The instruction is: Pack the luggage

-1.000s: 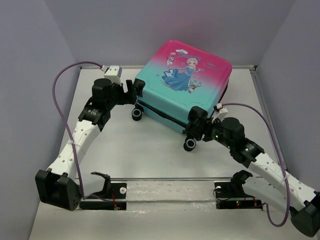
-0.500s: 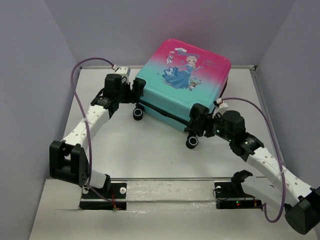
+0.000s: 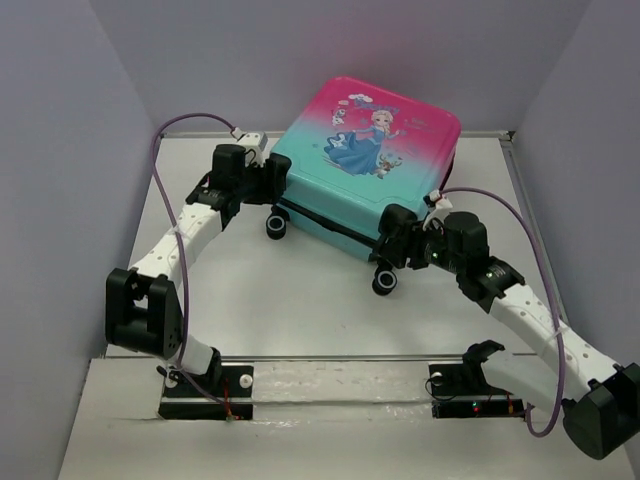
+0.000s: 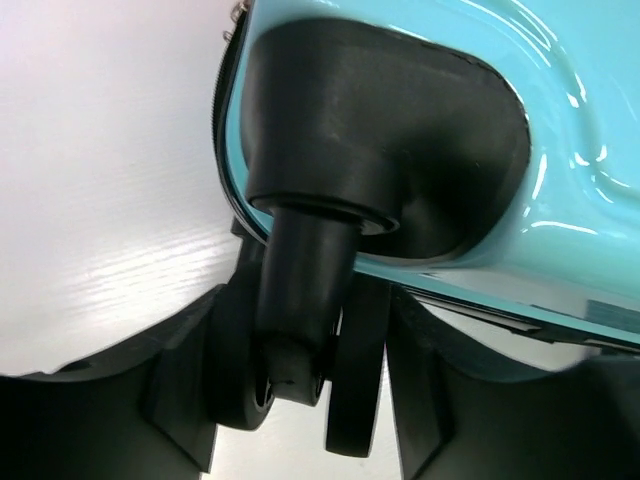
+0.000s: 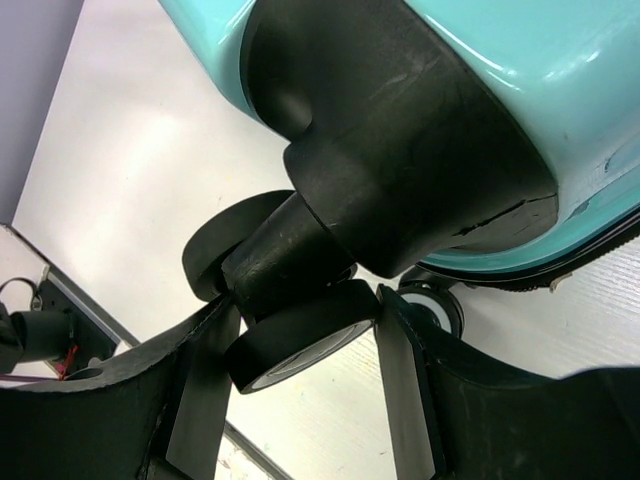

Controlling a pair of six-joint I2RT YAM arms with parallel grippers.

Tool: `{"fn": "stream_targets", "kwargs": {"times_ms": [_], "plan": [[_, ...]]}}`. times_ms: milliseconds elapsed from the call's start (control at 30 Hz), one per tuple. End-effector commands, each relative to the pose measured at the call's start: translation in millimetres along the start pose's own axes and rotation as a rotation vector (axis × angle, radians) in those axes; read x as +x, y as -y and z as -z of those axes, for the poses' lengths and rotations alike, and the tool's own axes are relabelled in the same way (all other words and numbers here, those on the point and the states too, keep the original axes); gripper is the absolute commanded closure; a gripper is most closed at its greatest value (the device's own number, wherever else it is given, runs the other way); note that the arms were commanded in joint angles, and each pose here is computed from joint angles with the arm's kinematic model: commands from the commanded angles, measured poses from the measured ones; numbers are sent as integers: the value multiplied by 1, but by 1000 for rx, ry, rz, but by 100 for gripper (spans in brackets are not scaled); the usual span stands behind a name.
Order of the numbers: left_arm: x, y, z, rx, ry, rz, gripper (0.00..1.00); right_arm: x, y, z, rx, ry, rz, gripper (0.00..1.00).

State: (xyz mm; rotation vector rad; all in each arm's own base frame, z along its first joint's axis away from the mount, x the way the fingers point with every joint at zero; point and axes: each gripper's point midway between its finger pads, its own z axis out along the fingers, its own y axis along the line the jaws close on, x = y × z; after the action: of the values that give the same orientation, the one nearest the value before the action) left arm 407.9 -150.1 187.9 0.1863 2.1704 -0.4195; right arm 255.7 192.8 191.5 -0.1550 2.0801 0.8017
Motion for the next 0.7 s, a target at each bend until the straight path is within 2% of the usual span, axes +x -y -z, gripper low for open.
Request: {"fn": "stream_targets", "kwargs": {"times_ms": [0,67,100,133,167,233,267,300,400,533,567,633,667], "plan": [[-31,27,11,127,80,-9,74,-65,-17,3,-37,184,52,93],[-34,37,16,175,85,-4,92,-66,-22,4,-59,178,58,90],[-38,41,20,192,94,5,94,-64,-28,5,-95,164,72,85],[-44,46,26,213,108,11,94,-62,-33,6,-122,154,82,66],[-49,50,31,230,125,17,94,-61,-38,9,-144,142,93,54],[-65,61,43,279,172,48,94,-53,-45,14,-194,111,119,33],[-76,63,55,300,207,59,94,-49,-45,17,-198,106,126,19],[-87,65,64,312,232,96,94,-42,-42,23,-192,107,136,15],[-117,59,91,337,320,143,94,-22,-26,28,-144,109,124,15],[-135,53,103,372,354,206,94,-14,-19,39,-119,153,67,31],[-136,51,103,371,352,212,94,-13,-16,39,-103,165,43,41],[-129,41,95,345,331,235,94,-6,-3,38,-60,191,-9,47],[-128,35,93,317,334,232,90,-5,0,39,-45,200,-23,48]]}}
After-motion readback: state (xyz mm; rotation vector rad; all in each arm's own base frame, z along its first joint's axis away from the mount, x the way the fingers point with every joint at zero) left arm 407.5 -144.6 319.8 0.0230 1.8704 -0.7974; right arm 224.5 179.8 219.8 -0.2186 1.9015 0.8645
